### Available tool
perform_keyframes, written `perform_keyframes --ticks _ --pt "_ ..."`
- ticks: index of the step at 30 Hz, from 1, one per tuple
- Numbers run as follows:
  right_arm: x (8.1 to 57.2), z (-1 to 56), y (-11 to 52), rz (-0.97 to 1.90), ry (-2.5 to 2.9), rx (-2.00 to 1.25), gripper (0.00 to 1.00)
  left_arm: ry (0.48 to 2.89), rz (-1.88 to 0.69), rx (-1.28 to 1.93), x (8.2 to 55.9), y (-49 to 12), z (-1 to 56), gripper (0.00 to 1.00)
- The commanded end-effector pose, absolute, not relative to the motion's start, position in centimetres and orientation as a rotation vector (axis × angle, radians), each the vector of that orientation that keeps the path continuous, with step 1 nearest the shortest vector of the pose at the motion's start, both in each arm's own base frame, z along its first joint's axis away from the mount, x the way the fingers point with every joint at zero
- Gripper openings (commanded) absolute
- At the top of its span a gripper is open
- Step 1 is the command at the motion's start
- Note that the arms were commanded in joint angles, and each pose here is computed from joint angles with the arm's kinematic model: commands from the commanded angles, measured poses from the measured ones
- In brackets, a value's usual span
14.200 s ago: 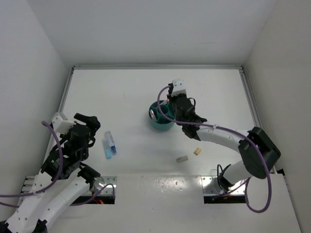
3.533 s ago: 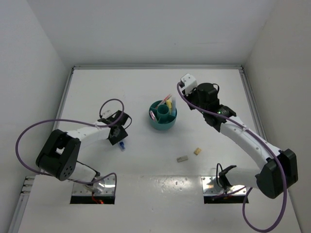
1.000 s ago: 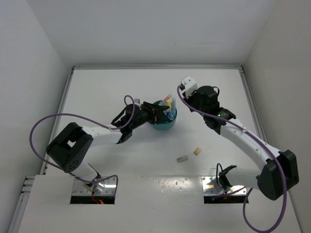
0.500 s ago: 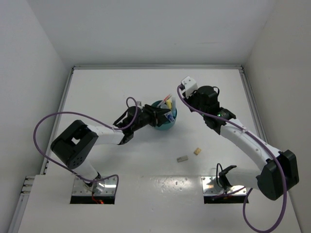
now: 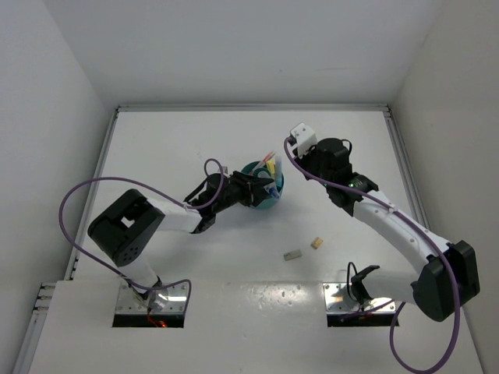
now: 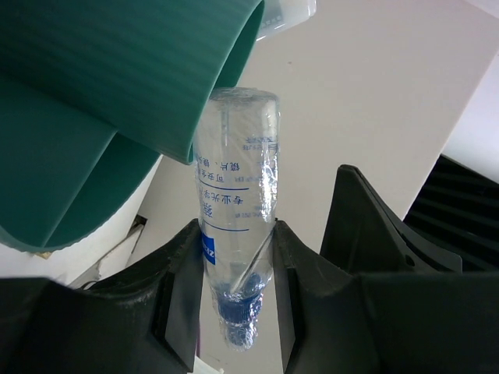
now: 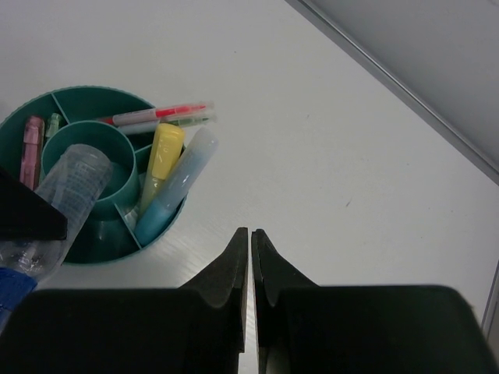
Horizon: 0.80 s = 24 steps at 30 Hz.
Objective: Sort the stationery into containers
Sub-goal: Place the stationery into the container
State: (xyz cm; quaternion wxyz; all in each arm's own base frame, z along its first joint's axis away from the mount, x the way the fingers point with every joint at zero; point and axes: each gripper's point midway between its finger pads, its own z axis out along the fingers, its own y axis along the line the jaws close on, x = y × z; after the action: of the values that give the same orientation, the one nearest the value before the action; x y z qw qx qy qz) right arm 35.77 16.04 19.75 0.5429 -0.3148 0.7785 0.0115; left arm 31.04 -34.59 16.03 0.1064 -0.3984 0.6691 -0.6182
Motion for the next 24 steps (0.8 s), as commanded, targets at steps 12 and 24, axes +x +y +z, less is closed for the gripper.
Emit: perform_keyframes --ticks 12,24 --pt "36.1 21.2 15.9 0.014 1.795 -0.722 0.04 1.801 -2.058 -1.501 32.7 -34.4 19.0 0.1" --pt "36.1 21.0 15.9 0.014 1.795 -0.722 0.04 1.783 -2.067 -1.499 33.4 -33.8 19.0 0.19"
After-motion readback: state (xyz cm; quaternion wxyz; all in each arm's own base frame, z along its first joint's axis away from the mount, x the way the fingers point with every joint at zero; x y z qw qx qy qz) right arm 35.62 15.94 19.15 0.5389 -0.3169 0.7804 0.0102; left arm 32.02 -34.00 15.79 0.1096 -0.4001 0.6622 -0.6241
